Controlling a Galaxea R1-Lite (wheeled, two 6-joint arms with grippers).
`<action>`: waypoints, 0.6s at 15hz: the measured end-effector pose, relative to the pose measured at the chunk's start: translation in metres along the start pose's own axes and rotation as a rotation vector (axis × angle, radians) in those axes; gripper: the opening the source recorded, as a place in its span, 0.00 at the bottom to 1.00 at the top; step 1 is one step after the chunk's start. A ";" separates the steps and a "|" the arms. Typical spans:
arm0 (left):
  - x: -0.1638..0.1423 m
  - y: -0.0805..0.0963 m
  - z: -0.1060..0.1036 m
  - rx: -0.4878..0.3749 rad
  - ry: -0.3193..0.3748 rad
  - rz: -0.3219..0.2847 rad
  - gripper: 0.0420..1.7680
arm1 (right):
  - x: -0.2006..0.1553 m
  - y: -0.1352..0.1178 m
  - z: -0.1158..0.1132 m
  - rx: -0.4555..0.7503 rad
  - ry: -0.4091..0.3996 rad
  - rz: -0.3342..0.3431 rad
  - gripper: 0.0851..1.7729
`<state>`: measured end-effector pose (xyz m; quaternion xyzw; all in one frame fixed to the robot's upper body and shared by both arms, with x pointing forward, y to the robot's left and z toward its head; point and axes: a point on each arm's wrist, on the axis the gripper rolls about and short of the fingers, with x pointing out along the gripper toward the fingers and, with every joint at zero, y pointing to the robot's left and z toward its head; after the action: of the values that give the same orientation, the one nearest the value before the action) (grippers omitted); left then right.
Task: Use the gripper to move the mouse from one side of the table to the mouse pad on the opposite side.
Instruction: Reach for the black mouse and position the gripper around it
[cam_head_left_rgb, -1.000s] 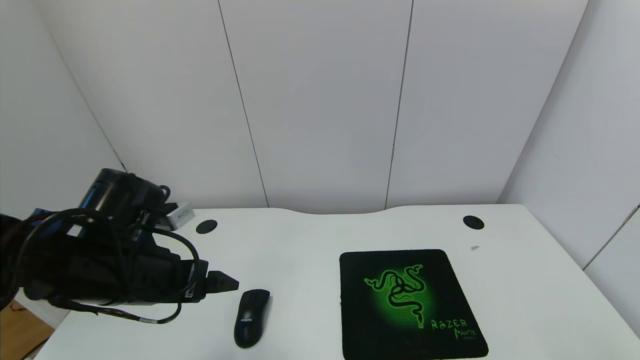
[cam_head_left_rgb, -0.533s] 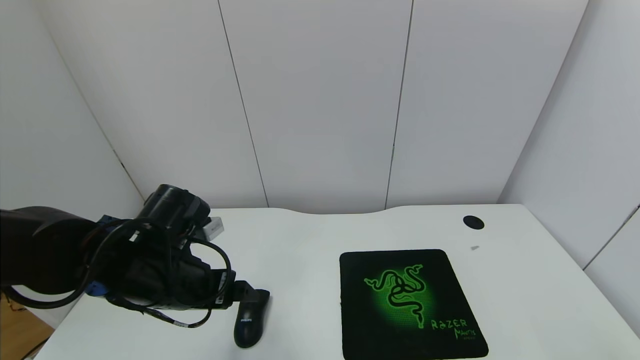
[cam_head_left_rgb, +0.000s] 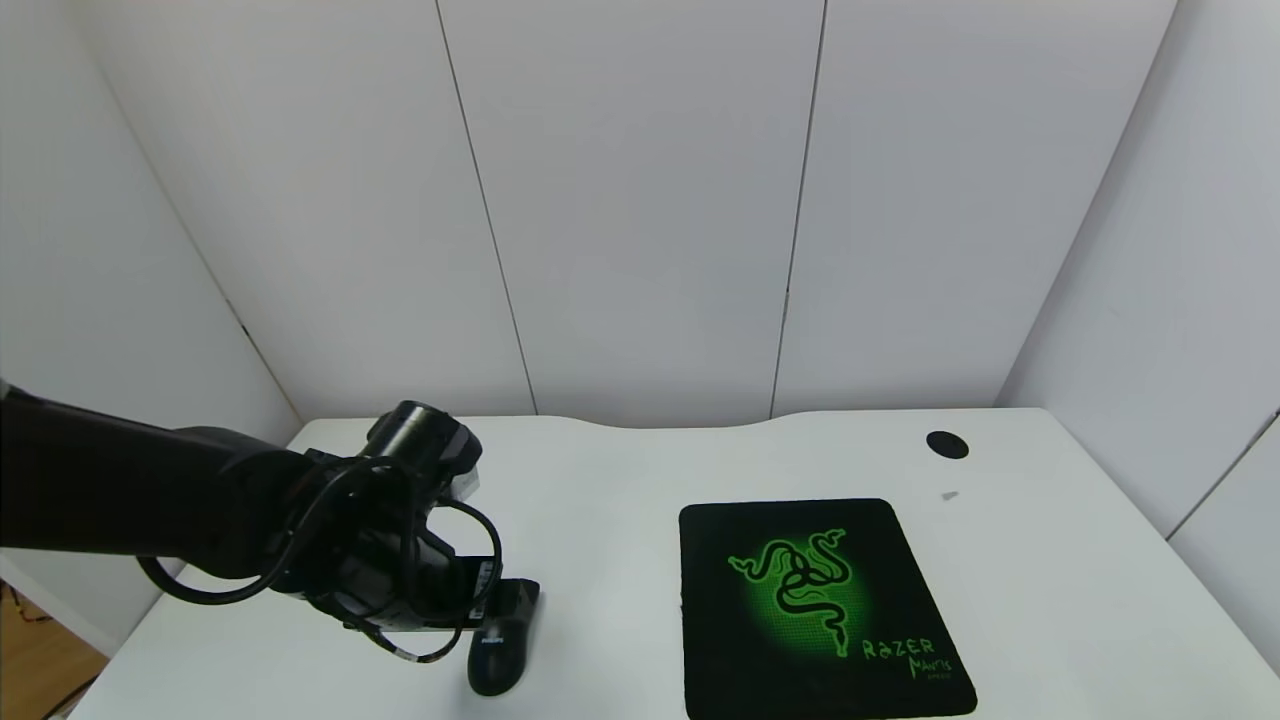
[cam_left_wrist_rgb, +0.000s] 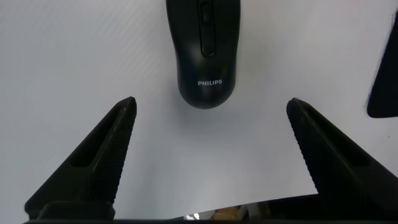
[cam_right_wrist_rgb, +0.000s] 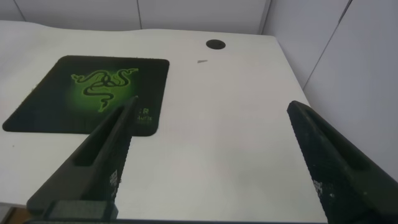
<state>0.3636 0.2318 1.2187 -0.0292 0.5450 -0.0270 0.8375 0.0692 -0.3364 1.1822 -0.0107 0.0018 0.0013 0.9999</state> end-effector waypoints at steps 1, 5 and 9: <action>0.005 -0.002 0.001 -0.015 0.007 0.012 0.97 | 0.000 0.000 0.000 0.000 0.000 0.000 0.96; 0.023 -0.007 0.004 -0.018 0.043 0.041 0.97 | 0.000 0.000 0.000 0.000 0.000 0.000 0.96; 0.038 -0.008 0.004 -0.017 0.069 0.073 0.97 | 0.000 0.000 0.000 0.000 0.000 0.000 0.96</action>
<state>0.3830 0.2205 1.1864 -0.0156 0.5744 0.0075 0.8184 0.0692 -0.3364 1.1822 -0.0107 0.0016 0.0013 0.9999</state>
